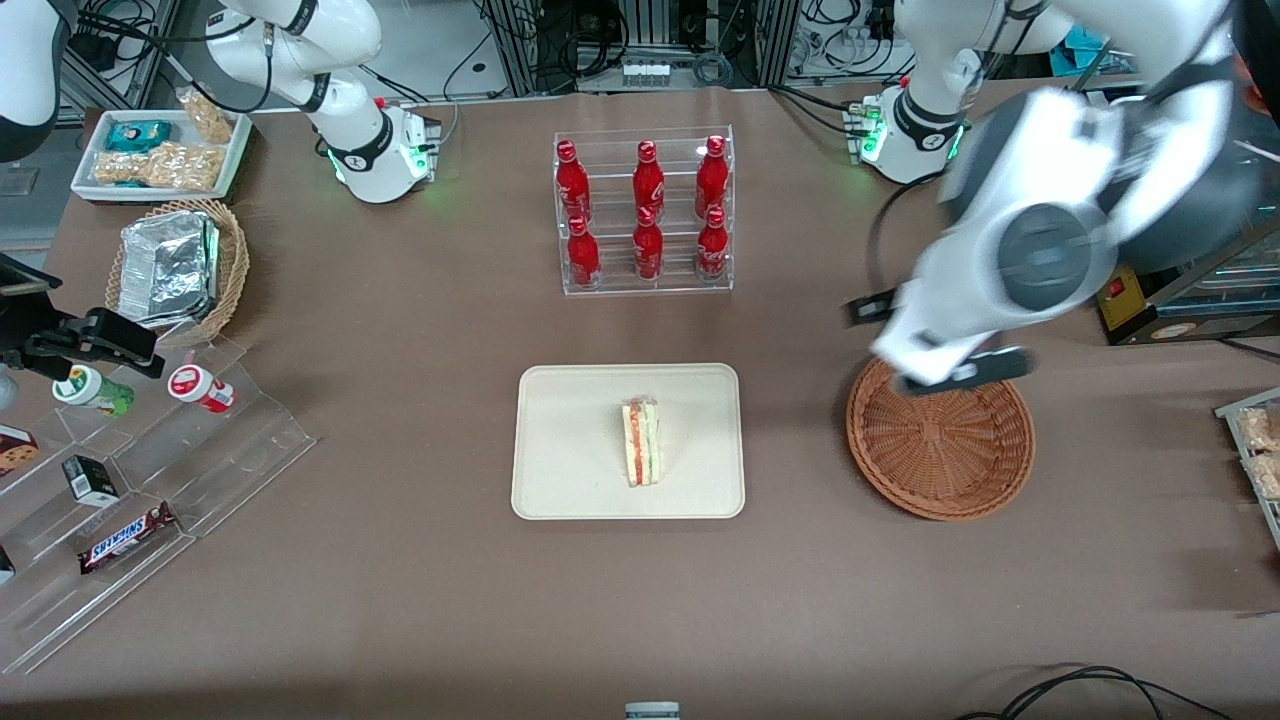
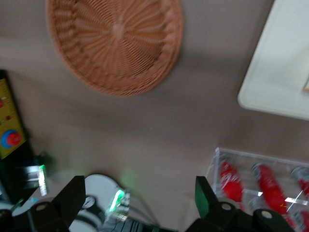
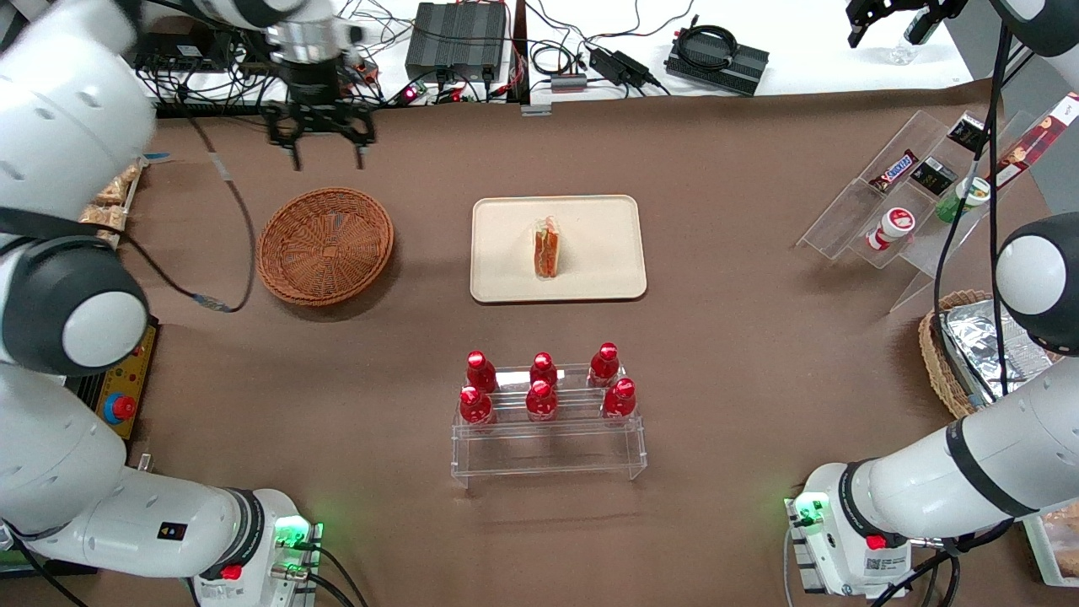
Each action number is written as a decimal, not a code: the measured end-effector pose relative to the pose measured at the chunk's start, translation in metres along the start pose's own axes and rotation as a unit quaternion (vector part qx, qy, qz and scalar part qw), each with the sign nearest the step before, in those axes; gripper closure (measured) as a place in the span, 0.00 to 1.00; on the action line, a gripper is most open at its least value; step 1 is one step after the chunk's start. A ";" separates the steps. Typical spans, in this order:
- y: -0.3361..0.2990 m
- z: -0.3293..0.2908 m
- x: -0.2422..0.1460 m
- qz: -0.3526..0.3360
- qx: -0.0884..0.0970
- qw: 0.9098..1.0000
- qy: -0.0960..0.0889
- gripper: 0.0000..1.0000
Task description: Place sandwich from basket to tray
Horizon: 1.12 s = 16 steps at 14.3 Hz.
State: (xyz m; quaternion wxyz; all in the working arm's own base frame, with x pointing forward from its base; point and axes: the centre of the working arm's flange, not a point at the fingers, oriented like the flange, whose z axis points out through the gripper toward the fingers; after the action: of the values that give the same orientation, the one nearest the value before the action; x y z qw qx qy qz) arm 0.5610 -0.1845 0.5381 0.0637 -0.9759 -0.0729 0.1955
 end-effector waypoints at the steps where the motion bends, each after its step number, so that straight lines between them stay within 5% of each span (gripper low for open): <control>1: -0.030 -0.007 -0.002 0.002 -0.004 1.000 -0.007 0.00; 5: -0.119 -0.017 0.010 -0.022 -0.036 0.999 -0.012 0.00; 10: -0.141 -0.016 0.015 -0.038 -0.046 0.998 -0.010 0.00; 13: -0.138 -0.033 0.018 -0.038 -0.062 0.996 0.049 0.00; 16: -0.141 -0.038 -0.021 -0.043 -0.059 0.994 0.077 0.00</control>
State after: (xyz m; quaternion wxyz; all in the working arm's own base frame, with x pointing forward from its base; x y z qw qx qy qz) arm 0.5405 -0.0529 0.6025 0.0199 -0.9861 -0.1206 0.1125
